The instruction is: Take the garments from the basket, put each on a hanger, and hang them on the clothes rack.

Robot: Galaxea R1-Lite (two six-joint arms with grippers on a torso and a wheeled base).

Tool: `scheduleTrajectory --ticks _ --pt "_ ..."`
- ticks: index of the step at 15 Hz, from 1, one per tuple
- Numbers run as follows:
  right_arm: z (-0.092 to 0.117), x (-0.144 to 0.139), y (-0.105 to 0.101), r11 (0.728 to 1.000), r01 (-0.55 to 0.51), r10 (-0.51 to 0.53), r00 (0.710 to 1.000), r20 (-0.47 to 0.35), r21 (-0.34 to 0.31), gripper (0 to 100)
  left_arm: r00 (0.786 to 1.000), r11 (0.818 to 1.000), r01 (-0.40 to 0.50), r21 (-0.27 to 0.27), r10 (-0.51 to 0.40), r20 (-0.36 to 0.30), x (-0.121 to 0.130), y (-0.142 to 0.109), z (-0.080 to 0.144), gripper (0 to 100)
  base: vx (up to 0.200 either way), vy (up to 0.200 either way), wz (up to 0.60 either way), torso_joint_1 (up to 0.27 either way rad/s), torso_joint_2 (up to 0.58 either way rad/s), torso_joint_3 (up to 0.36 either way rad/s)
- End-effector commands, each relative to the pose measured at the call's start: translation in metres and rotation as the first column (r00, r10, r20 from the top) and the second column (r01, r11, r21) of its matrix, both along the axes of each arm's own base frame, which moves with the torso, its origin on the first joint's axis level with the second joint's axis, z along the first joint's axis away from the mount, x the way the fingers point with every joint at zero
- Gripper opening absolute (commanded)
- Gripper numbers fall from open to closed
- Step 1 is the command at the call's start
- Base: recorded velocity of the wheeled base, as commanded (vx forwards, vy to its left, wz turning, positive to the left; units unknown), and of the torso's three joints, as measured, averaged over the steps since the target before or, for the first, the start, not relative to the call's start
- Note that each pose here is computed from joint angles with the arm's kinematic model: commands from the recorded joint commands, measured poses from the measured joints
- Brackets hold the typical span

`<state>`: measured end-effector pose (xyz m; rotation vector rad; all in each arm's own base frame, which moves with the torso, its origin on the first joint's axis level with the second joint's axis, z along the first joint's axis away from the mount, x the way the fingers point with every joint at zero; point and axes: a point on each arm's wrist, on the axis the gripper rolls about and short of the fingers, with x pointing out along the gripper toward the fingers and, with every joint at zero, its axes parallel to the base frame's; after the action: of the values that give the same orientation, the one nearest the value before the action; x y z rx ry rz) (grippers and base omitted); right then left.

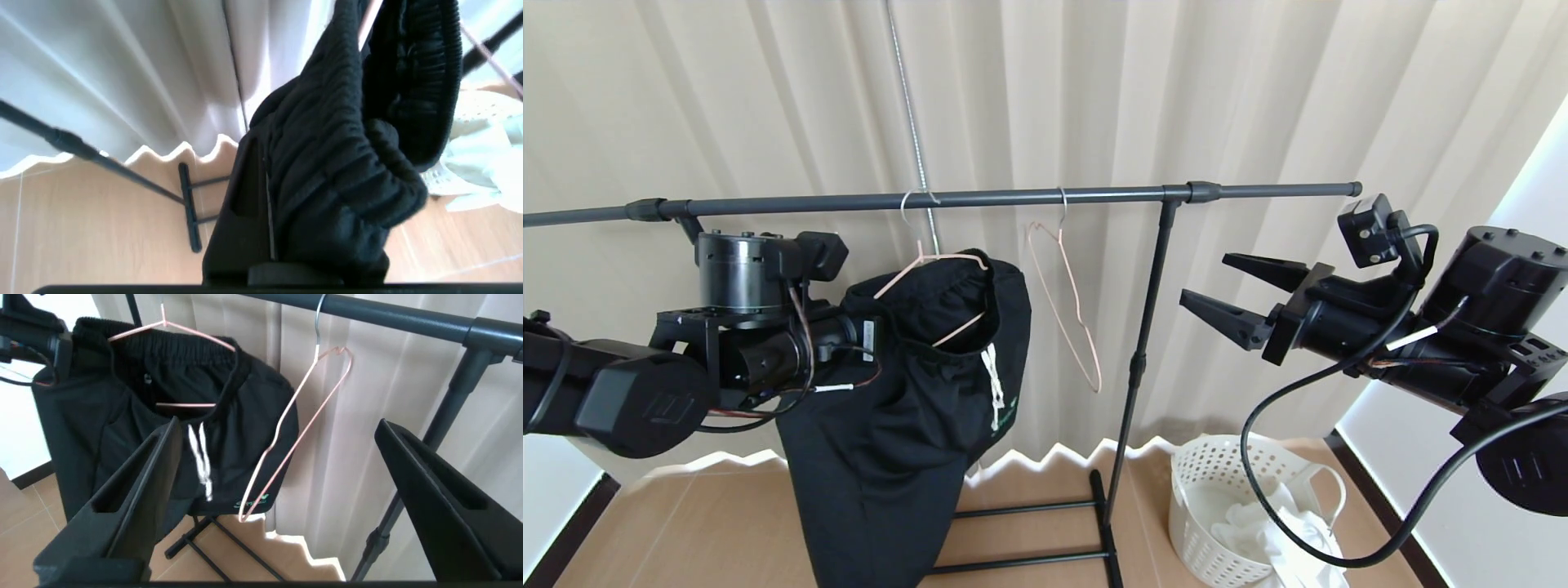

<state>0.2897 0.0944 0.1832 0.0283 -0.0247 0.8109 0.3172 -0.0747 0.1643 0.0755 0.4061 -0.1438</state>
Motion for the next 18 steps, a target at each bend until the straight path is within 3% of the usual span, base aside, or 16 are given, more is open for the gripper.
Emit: scheduleTrajectory --ticks 1,8,14,18 --pt "0.000 0.000 0.000 1.000 -0.001 0.001 1.000 -0.001 0.000 100 1.000 1.000 0.001 -0.002 -0.001 0.000 0.009 -0.002 -0.002 0 0.000 0.000 0.00 0.000 0.00 0.000" --pt "-0.003 0.002 0.001 1.000 -0.001 0.001 1.000 -0.009 -0.003 100 0.998 1.000 -0.001 -0.027 0.003 0.062 0.047 -0.014 0.005 0 0.000 0.000 0.00 0.000 0.00 0.000" --pt "-0.004 0.004 0.001 1.000 0.002 -0.002 1.000 -0.009 -0.004 100 0.998 0.999 -0.023 -0.024 0.024 0.060 0.075 -0.018 -0.008 0 0.000 0.000 0.00 0.000 0.00 0.000" --pt "-0.005 0.004 0.001 1.000 0.002 -0.002 1.000 -0.014 -0.005 100 0.997 0.998 -0.043 -0.053 0.046 0.056 0.087 -0.021 -0.015 0 0.000 0.000 0.00 0.000 0.00 0.000"
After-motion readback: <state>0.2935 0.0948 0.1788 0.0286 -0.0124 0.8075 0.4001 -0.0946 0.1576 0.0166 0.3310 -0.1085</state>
